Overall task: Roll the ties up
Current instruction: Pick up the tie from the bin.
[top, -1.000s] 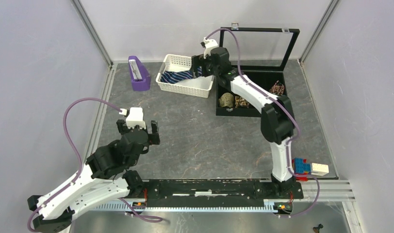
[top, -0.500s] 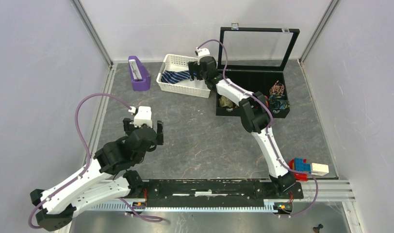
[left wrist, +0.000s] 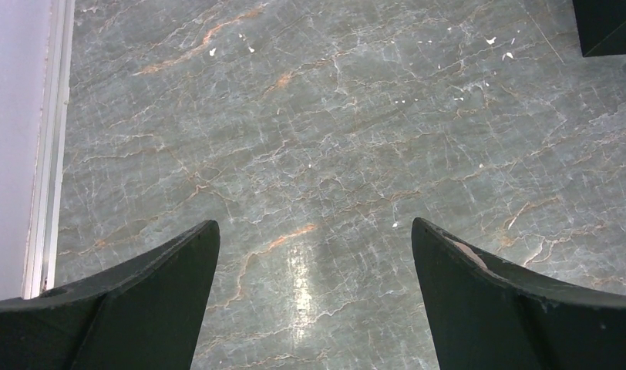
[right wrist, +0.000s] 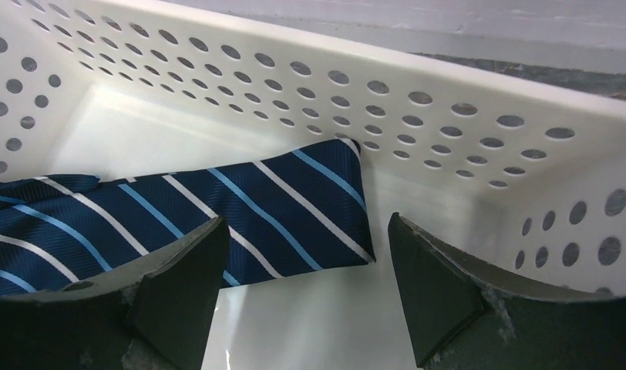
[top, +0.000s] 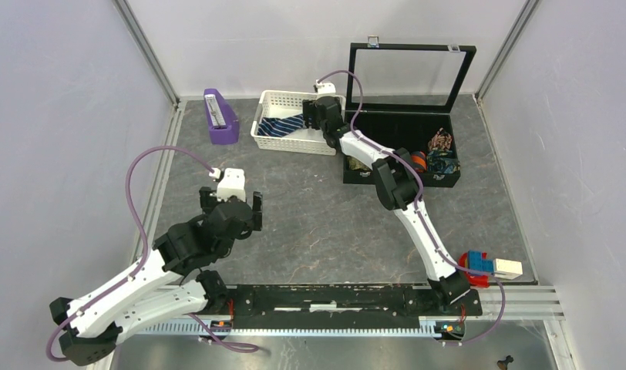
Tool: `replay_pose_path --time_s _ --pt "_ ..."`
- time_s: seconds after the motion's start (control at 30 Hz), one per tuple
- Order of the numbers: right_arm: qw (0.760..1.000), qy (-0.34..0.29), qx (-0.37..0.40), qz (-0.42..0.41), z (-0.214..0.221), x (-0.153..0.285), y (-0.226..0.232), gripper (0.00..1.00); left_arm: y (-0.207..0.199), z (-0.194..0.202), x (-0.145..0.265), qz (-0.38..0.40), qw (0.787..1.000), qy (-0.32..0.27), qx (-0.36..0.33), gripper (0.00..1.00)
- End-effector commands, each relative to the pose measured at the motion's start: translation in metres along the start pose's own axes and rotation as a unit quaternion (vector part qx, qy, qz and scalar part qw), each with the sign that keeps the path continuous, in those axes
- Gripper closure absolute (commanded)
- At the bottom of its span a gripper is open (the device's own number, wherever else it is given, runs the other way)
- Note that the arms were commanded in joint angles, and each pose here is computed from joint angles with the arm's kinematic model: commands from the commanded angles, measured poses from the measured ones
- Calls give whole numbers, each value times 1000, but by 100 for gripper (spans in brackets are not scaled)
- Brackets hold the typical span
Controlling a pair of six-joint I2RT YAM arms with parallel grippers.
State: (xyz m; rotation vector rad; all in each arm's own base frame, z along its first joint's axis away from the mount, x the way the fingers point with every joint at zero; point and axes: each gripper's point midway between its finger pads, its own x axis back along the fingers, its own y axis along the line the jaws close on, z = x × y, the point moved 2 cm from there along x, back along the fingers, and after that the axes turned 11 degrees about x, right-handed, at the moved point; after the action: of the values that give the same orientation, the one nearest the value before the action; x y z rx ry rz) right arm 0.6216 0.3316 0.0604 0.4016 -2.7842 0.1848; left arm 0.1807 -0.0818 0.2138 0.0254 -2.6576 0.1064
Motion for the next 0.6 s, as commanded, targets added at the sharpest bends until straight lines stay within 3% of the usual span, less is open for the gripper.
replay_pose_path --time_s 0.0,0.3,0.57 --pt "999 8 -42 12 -9 3 -2 18 -5 -10 2 7 1000 -8 24 0" --pt "995 25 -91 -35 7 -4 14 43 -4 -11 4 15 999 -11 29 0" --pt "987 -8 -156 -34 6 -20 2 57 -4 -11 4 14 999 -11 28 0"
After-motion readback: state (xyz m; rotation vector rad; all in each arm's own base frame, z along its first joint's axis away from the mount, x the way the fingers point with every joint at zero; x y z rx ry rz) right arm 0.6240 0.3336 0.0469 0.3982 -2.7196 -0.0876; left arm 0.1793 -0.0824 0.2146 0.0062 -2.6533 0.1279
